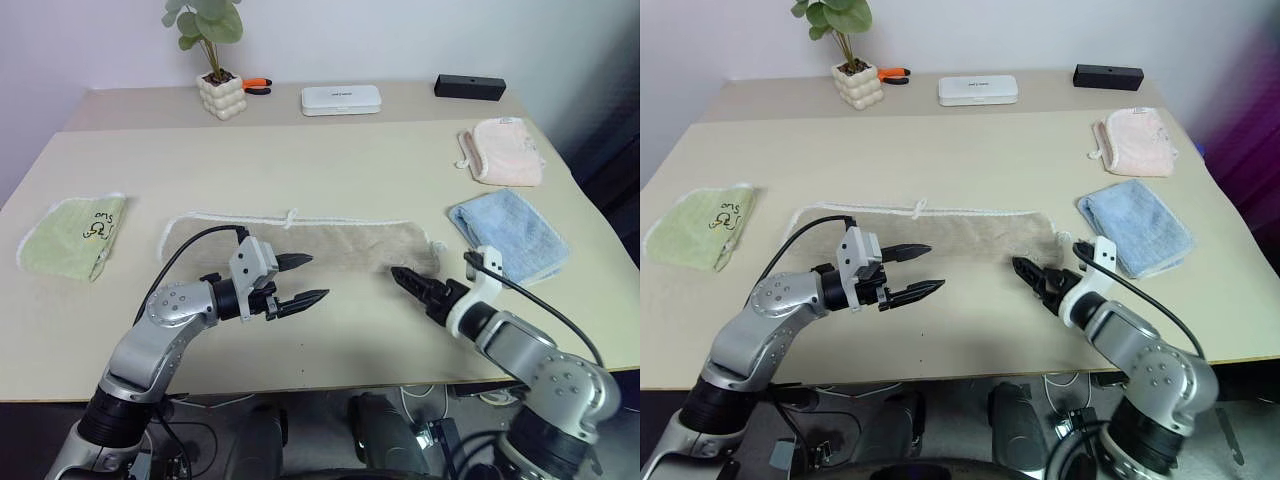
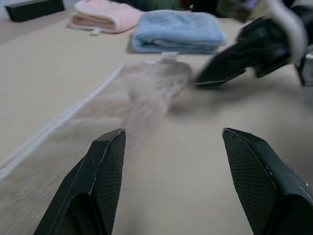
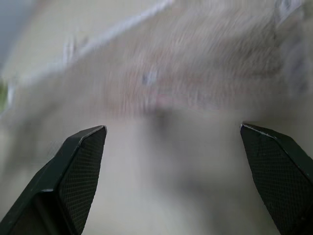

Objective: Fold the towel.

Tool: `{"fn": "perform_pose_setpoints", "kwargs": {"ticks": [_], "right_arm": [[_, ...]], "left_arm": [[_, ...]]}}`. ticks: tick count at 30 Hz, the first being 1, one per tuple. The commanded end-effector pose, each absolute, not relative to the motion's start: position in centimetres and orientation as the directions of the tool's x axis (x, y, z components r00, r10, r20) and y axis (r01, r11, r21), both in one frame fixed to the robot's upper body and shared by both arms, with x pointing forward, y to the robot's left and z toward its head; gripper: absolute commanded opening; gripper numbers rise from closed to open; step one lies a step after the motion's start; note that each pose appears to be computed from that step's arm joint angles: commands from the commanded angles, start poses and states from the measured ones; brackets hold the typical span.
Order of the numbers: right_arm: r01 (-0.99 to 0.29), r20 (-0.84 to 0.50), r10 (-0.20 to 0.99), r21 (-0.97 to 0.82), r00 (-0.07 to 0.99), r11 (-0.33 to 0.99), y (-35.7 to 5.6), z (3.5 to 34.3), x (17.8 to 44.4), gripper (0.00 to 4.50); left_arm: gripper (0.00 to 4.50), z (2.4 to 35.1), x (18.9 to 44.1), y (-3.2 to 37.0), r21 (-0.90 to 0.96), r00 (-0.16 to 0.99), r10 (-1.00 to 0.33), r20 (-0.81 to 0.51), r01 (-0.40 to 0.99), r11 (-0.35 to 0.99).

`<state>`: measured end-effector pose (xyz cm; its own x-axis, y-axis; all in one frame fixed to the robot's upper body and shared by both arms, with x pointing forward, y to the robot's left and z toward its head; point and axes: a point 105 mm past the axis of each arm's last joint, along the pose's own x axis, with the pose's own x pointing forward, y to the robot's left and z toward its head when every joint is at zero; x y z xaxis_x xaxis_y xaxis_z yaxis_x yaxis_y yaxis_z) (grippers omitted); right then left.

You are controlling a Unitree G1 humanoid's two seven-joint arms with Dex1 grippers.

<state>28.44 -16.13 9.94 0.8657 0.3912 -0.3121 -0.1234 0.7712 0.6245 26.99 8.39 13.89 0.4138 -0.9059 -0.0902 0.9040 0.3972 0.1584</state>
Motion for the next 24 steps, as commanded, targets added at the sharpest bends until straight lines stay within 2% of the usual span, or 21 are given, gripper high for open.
{"fn": "perform_pose_setpoints", "kwargs": {"ticks": [1, 3, 6, 13, 19, 22, 24], "right_arm": [[0.057, -0.366, 0.258, 0.663, 0.894, 0.746, -18.0, 9.1, 30.0, 4.45], [0.134, -0.39, 0.195, 0.673, 0.9, 0.727, -18.9, 8.8, 31.0, 4.45], [0.159, -0.375, 0.163, 0.693, 0.913, 0.703, -19.7, 9.3, 32.0, 3.65], [0.159, -0.327, 0.113, 0.696, 0.938, 0.7, -20.6, 10.7, 32.6, 0.06], [0.132, -0.261, 0.058, 0.653, 0.963, 0.746, -22.9, 13.2, 32.2, 0.02], [0.029, -0.195, 0.093, 0.543, 0.976, 0.839, -23.4, 16.0, 31.9, 0.02], [-0.082, -0.151, 0.157, 0.414, 0.976, 0.907, -22.9, 18.2, 31.7, 0.02]], "left_arm": [[3.24, 15.2, 26.9, 8.5, 0.172, 0.426, -0.904, -0.047, 0.895, 0.413], [3.24, 15.3, 26.9, 8.6, 0.172, 0.43, -0.902, -0.046, 0.892, 0.417], [3.24, 15.3, 26.9, 8.8, 0.176, 0.443, -0.896, -0.046, 0.886, 0.429], [3.24, 15.2, 26.7, 9.1, 0.166, 0.464, -0.885, -0.042, 0.877, 0.452], [3.24, 15.0, 26.7, 9.2, 0.16, 0.479, -0.877, -0.042, 0.869, 0.467], [3.24, 15.0, 26.9, 9.6, 0.162, 0.495, -0.868, -0.041, 0.86, 0.483], [3.24, 15.0, 27.0, 9.9, 0.164, 0.507, -0.861, -0.039, 0.853, 0.495]]}}
